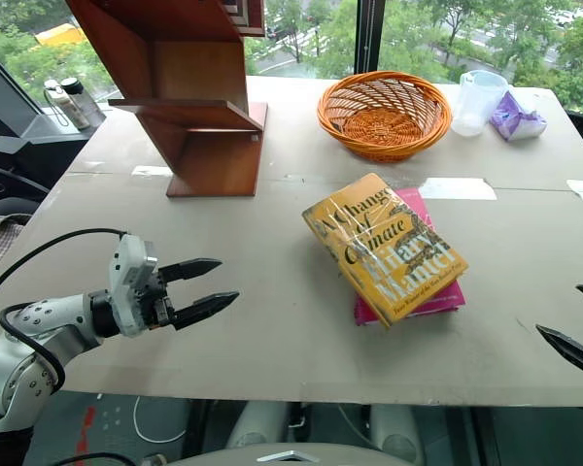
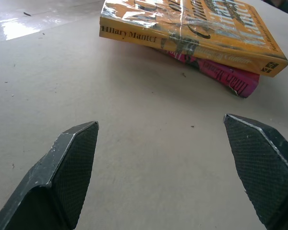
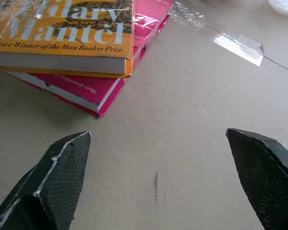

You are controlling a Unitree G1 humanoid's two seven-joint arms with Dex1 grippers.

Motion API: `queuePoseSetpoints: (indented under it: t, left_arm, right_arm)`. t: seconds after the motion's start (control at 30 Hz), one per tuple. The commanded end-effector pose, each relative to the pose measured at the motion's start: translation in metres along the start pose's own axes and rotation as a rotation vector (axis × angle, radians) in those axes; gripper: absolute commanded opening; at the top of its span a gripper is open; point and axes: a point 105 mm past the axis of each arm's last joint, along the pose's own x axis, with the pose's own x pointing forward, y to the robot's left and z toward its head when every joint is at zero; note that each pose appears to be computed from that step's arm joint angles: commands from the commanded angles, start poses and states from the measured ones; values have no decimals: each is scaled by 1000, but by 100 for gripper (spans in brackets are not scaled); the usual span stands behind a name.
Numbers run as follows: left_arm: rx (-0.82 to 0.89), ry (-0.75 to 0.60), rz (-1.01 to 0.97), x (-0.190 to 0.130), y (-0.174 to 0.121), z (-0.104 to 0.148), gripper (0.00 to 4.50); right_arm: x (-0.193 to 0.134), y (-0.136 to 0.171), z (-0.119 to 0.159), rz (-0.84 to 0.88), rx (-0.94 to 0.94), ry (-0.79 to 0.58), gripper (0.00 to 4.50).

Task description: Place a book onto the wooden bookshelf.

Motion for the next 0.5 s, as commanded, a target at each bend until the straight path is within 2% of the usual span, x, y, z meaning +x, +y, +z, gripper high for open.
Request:
queuePoseSetpoints:
  t: [0.03, 0.13, 0.2, 0.33, 0.43, 0.47, 0.5]
  left_arm:
    - [30, -54, -11, 5, 2, 20, 430]
    - [52, -141, -58, 17, -1, 47, 430]
    - [52, -167, -102, 20, -7, 58, 430]
    - [54, -184, -196, 22, -22, 68, 430]
    - [68, -155, -239, 21, -31, 66, 450]
    - [74, -144, -242, 21, -32, 64, 450]
    - [79, -139, -242, 20, -33, 63, 450]
  right_arm:
    - [9, -4, 17, -49, -44, -26, 450]
    - [38, 10, 45, -20, -96, 21, 450]
    - [51, 15, 57, 6, -104, 39, 450]
    - [76, 14, 63, 15, -74, 107, 450]
    - [100, -12, 66, -101, -61, 167, 358]
    - [106, -20, 68, -134, -58, 183, 319]
    - [111, -27, 69, -169, -63, 205, 259]
